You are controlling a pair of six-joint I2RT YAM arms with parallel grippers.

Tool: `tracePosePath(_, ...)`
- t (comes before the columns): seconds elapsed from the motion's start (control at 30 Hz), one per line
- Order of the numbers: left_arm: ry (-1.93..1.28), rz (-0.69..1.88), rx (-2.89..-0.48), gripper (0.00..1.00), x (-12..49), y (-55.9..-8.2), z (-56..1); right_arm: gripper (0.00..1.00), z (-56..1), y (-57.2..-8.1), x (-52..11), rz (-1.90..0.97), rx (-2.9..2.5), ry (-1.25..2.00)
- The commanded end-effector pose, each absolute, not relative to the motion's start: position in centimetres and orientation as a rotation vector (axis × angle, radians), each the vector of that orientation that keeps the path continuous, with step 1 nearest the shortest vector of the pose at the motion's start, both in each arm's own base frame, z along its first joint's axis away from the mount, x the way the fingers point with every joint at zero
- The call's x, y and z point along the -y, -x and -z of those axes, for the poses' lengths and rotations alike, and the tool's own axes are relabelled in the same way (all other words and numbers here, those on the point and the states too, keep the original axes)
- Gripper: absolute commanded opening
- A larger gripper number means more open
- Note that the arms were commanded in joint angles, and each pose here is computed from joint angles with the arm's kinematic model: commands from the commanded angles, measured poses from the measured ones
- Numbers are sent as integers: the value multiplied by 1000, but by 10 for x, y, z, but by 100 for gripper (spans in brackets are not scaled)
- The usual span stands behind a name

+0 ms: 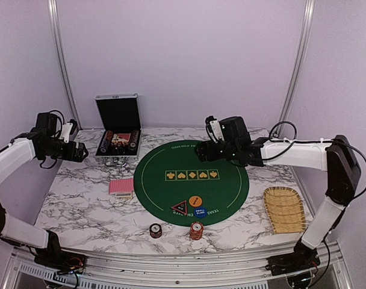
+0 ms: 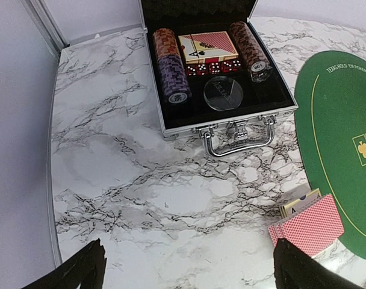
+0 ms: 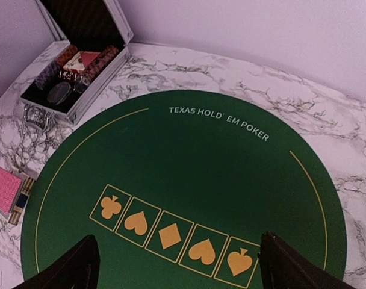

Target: Distribute texas hold em gaming equipment

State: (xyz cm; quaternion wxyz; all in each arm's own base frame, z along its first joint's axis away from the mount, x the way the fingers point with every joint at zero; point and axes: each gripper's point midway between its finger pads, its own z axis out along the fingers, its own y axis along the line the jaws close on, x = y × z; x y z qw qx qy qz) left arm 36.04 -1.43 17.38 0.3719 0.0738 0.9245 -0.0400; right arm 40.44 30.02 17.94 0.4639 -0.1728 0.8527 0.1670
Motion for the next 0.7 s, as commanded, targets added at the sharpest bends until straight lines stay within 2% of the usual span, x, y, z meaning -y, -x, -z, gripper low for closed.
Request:
tracePosePath(0.0, -251, 135, -2402, 99, 20, -364, -182, 89, -174, -389, -335, -426, -2144, 521)
tracePosePath(0.47, -399, 221, -2388, 99, 41, -361, -193, 75, -119, -333, -390, -428, -2278, 744)
tracePosePath(0.67, -425, 222, -2379, 99, 44, -359, -197, 75, -90, -295, -395, -380, -2374, 863)
